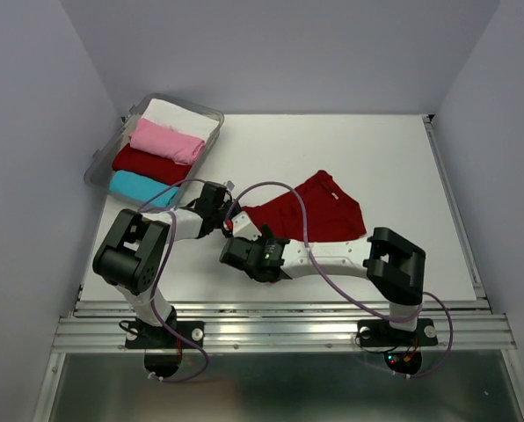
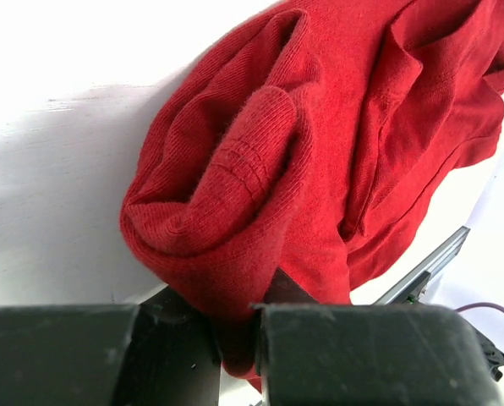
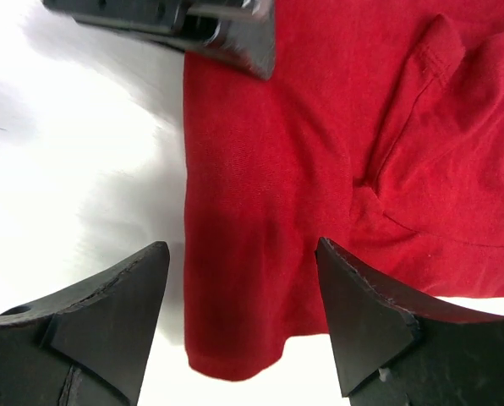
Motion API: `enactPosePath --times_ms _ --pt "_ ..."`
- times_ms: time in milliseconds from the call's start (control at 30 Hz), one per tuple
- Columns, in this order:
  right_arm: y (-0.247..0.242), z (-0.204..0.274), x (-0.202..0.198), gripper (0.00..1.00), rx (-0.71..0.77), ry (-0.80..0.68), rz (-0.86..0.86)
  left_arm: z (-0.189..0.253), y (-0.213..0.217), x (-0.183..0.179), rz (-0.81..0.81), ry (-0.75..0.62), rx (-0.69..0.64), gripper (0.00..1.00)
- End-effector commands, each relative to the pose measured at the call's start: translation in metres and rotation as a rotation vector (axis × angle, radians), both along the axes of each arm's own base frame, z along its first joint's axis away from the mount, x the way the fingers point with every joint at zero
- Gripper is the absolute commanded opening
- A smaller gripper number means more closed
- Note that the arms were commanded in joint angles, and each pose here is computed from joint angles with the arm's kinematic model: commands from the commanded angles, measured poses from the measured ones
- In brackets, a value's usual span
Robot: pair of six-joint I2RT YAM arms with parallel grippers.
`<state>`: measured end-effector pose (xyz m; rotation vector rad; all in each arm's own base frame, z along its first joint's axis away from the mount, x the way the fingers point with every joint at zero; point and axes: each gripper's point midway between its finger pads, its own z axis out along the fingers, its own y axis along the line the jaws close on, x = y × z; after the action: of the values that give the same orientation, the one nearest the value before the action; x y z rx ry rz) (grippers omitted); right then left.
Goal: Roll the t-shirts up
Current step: Roll the T-shirt to the center of the board.
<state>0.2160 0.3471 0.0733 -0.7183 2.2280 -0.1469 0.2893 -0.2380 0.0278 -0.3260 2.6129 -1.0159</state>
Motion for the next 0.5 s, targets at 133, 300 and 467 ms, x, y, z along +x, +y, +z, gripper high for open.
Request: enactPosePath --times_ms 133,300,467 --pt "0.011 -0.003 0.015 0.73 -0.026 -0.095 -0.017 0.017 -0.002 0.009 0.004 -0.038 0.003 0.0" --pt "0.004 -0.01 0.023 0.65 -0.073 -0.145 -0.062 0.016 0.001 0.009 0.009 -0.029 0.03 0.0" --pt "-0.002 -0.014 0.028 0.59 -0.099 -0.188 -0.109 0.017 0.002 0.009 0.018 -0.026 0.033 0.0"
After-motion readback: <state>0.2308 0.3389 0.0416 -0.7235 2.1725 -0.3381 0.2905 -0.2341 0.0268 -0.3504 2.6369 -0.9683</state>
